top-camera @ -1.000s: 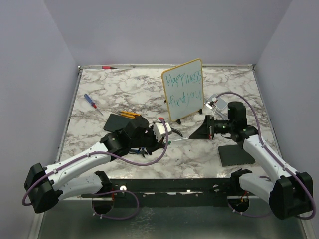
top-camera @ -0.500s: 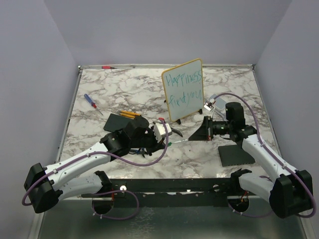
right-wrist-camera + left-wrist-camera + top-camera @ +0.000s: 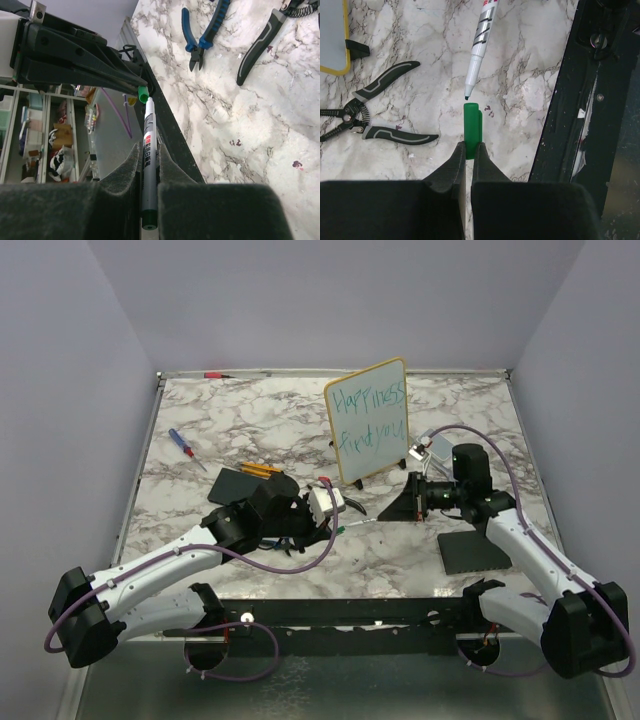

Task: Write a sentence on the whiteboard
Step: Close the whiteboard marker at the center of the board.

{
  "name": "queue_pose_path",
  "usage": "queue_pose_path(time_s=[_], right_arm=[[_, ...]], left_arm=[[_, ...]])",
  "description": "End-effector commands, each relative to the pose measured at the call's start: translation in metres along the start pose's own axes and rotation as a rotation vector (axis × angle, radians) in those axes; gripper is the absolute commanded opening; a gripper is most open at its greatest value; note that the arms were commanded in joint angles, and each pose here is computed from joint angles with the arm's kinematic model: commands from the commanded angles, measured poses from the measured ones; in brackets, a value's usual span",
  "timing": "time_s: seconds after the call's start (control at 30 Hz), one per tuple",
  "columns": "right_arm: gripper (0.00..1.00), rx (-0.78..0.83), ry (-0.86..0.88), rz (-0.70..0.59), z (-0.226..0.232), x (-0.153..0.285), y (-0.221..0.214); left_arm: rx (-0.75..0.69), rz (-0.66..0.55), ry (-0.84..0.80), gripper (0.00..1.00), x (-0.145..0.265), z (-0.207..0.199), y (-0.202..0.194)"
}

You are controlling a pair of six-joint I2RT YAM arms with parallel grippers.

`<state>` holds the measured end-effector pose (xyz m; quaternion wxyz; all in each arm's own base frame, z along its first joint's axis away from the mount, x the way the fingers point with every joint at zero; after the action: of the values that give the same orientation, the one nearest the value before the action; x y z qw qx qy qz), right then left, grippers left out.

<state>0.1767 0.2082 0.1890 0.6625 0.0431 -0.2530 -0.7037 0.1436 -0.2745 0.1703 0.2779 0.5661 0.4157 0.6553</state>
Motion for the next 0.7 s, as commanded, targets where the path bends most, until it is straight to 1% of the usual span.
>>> queue_pose_path(time_s=[0.0,0.67], right_arm=[[0.0,0.052,-0.017,-0.022,0.0076,0.0021,0.0076],[0.01,0.045,0.036,0.02,0.0143,-0.0014,0.0002]], left_arm=[[-0.003,-0.012,-0.013,0.0,0.0014,-0.0026,0.0052],[-0.003,-0.012,-0.022,0.0,0.0012,-0.0036,0.0062]])
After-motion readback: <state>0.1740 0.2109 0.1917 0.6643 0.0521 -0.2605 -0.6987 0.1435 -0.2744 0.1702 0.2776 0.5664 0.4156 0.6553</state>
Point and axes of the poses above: each gripper's point midway between its finger pads, its own x axis back along the fingers, its own z axis along the line the jaws close on, y = z × x, the point moved 1 cm from there along x, back along the fingers, and after that the axes turned 7 degrees about -x, right-handed, at the moved point
